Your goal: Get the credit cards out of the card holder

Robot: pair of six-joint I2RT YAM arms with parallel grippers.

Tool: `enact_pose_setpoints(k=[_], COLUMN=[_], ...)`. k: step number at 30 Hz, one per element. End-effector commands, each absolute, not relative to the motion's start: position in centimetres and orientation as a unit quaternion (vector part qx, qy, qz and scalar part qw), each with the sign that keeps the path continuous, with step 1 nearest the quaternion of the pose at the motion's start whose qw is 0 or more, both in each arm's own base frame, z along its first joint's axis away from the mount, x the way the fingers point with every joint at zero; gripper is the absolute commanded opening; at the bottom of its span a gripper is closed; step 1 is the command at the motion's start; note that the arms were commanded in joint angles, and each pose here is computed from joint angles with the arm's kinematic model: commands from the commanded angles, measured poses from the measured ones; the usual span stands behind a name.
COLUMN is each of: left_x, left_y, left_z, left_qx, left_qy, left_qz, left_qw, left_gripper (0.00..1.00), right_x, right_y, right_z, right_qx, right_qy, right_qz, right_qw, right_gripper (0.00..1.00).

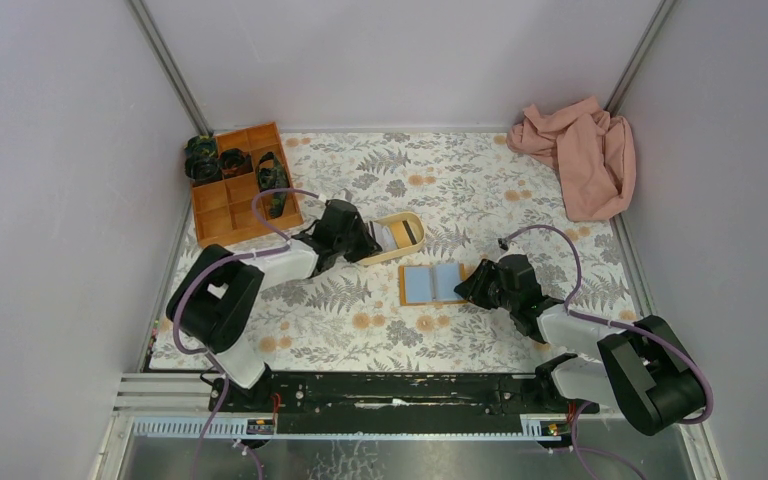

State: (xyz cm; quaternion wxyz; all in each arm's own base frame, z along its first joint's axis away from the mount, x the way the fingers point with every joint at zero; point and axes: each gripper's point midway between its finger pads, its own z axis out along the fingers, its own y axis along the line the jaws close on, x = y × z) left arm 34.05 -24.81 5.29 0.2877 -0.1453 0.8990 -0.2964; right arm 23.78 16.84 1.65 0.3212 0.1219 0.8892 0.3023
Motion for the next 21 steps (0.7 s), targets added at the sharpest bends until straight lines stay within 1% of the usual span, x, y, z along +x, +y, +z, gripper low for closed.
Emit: enact_pose_setpoints(k=[1,21], left_x=[35.9,37.2], left_y=[-26.3,-29.0], left_z=[7.5,7.4], left_qx=[-0.144,-0.143], left_qy=[0.877,0.868], left_qz=[-0.338,-0.365], left_qw=[0.310,0.304], left_gripper=[0.00,0.00], right_x=[22.5,22.5], right_y=[16.4,16.4], right_z=[0.1,0.0], right_qx=[0.115,0.115], right_qy=[0.906,0.907], right_qz=[0.286,0.285], right_qw=[0.291,0.289], right_gripper=[0.29,0.29])
